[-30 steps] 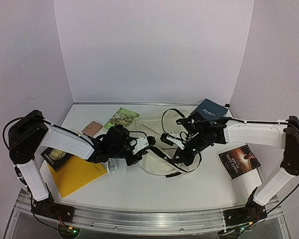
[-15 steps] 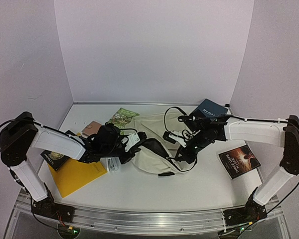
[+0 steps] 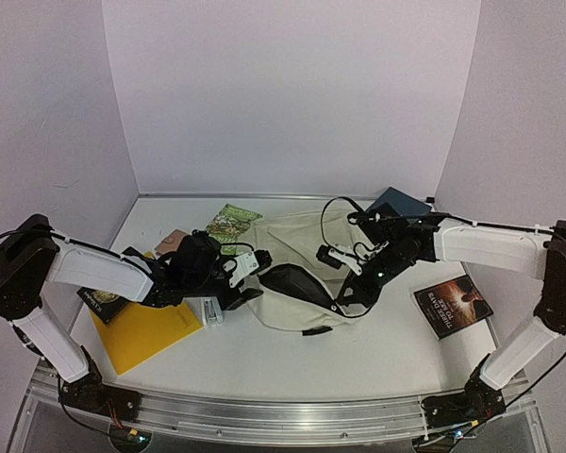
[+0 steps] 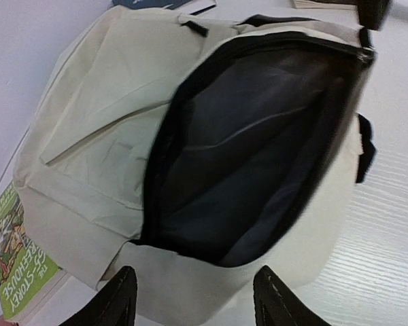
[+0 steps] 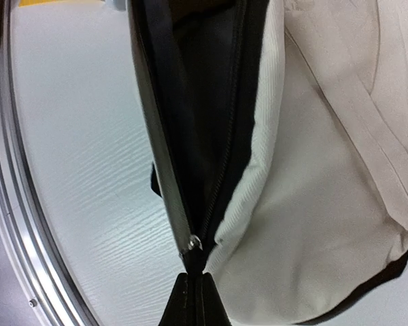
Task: Pack the student bag
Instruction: Unzip the student bag at the center of the board.
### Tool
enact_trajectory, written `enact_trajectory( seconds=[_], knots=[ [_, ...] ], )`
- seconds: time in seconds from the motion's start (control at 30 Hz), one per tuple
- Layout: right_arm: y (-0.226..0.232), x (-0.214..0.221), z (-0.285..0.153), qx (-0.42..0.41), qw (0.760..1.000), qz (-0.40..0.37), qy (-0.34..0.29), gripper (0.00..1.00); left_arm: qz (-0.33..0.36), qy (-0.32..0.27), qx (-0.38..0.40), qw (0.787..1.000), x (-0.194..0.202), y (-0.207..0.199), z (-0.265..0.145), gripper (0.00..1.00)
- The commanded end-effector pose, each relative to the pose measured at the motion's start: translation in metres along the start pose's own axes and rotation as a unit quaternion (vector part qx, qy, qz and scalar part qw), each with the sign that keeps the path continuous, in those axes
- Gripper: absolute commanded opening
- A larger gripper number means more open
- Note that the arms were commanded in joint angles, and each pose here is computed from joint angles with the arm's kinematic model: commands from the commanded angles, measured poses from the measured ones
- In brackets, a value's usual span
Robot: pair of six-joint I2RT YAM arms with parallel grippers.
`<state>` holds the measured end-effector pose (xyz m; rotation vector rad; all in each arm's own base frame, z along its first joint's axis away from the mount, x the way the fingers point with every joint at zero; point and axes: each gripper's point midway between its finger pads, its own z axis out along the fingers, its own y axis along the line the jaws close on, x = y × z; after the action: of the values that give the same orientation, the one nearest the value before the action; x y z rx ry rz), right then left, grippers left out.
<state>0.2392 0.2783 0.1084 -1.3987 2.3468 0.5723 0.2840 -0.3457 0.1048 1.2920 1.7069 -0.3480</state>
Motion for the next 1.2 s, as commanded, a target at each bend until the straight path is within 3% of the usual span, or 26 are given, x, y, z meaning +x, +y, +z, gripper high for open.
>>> enact_trajectory(
  seconds=[0.0, 0.13, 0.4, 0.43, 0.47, 0.7, 0.8, 0.93, 1.0, 1.1, 1.17],
  knots=[
    [0.007, -0.036, -0.013, -0.035, 0.999, 0.002, -0.04, 0.0, 0.056, -0.035, 0.015, 0.998, -0.049, -0.018, -0.019, 0.66],
    [0.012, -0.041, -0.011, -0.055, 0.998, 0.005, -0.044, 0.0, 0.1, -0.05, 0.025, 0.993, -0.069, -0.036, -0.021, 0.83],
    [0.02, -0.031, -0.003, -0.083, 0.996, 0.011, -0.034, 0.0, 0.179, -0.032, 0.049, 0.982, -0.086, -0.045, 0.012, 0.89],
    [0.021, -0.03, -0.003, -0.083, 0.996, 0.011, -0.033, 0.0, 0.187, -0.025, 0.058, 0.98, -0.086, -0.048, 0.018, 0.97],
    [0.021, -0.028, -0.003, -0.083, 0.996, 0.011, -0.032, 0.0, 0.194, -0.018, 0.066, 0.979, -0.085, -0.052, 0.023, 0.99],
    [0.02, -0.026, -0.003, -0.078, 0.996, 0.011, -0.03, 0.0, 0.208, 0.024, 0.127, 0.97, -0.071, -0.076, 0.045, 0.98],
    [0.019, -0.024, -0.002, -0.075, 0.997, 0.011, -0.027, 0.0, 0.2, 0.041, 0.143, 0.968, -0.062, -0.084, 0.048, 0.86],
    [0.016, -0.019, -0.002, -0.064, 0.998, 0.013, -0.022, 0.0, 0.188, 0.06, 0.135, 0.971, -0.049, -0.083, 0.047, 0.45],
    [0.014, -0.015, -0.002, -0.054, 0.998, 0.013, -0.018, 0.0, 0.181, 0.061, 0.126, 0.973, -0.046, -0.081, 0.044, 0.32],
    [0.008, -0.005, -0.004, -0.033, 0.999, 0.01, -0.009, 0.0, 0.178, 0.065, 0.101, 0.977, -0.042, -0.072, 0.039, 0.03],
    [0.0, 0.003, -0.006, -0.012, 1.0, 0.009, -0.001, 0.0, 0.18, 0.07, 0.083, 0.978, -0.036, -0.067, 0.036, 0.0]
  ],
)
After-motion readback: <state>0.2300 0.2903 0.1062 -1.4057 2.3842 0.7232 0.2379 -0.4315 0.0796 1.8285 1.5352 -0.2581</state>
